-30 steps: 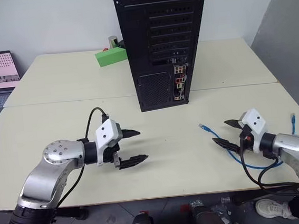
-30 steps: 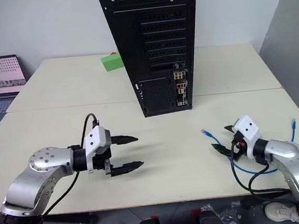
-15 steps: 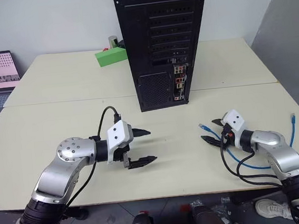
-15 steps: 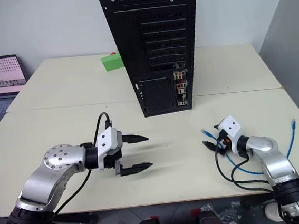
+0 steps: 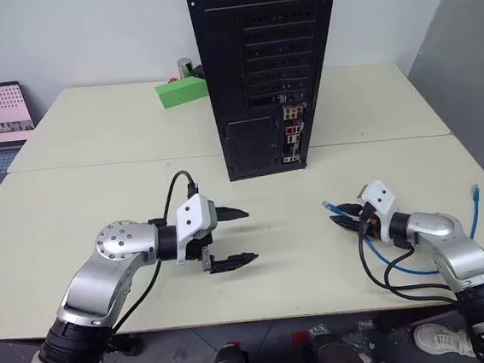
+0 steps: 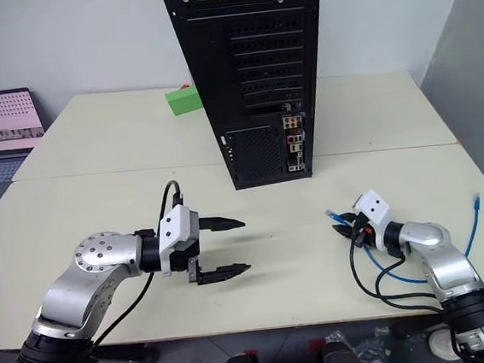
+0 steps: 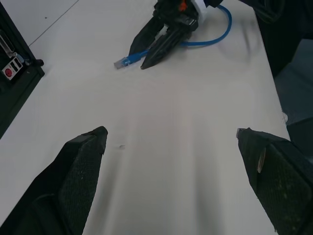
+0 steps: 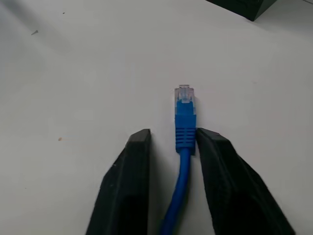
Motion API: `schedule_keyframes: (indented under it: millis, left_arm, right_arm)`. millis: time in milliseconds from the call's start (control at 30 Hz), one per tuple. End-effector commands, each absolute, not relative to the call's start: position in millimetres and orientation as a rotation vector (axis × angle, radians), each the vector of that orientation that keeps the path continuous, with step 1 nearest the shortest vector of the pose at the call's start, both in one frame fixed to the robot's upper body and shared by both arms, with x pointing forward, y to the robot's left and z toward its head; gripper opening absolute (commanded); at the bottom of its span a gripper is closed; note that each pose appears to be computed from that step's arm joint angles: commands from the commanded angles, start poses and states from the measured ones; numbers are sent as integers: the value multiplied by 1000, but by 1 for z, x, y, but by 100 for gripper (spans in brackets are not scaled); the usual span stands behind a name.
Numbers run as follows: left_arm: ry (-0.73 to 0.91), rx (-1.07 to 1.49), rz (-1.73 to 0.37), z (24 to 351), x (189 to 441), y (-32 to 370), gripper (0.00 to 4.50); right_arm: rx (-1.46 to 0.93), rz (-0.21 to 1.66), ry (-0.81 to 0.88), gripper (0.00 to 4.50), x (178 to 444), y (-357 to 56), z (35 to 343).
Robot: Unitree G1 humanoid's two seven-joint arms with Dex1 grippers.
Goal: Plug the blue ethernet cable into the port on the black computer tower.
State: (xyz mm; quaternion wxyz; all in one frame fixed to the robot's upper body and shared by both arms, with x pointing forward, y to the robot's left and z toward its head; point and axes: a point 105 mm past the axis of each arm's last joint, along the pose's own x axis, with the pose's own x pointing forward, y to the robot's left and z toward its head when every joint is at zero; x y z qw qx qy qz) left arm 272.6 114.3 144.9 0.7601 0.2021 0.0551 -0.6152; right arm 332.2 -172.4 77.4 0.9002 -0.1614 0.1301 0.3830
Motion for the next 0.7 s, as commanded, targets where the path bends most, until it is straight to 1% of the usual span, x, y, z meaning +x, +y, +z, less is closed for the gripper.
schedule_keyframes:
  millis: [33,100,133,333,533,700]
  left_arm:
    - [83,450,-1368,152,273,108,450]
    - [85,456,-1367,151,275,107,450]
    - [85,456,-1367,150,277,106,450]
    - [83,460,-1376,148,286,98,450]
    - [82,496,-1426,143,295,90,450]
    - [79,511,-1476,141,296,85,450]
  right_arm:
    - [-345,761,291,59,332,-184,78]
    - [-350,775,275,19,332,-179,83]
    - [-338,787,263,12,333,-173,88]
    - [-360,947,184,11,320,-128,114]
    - [-395,1174,119,11,289,-79,142]
    - [-453,1277,116,11,274,-67,149]
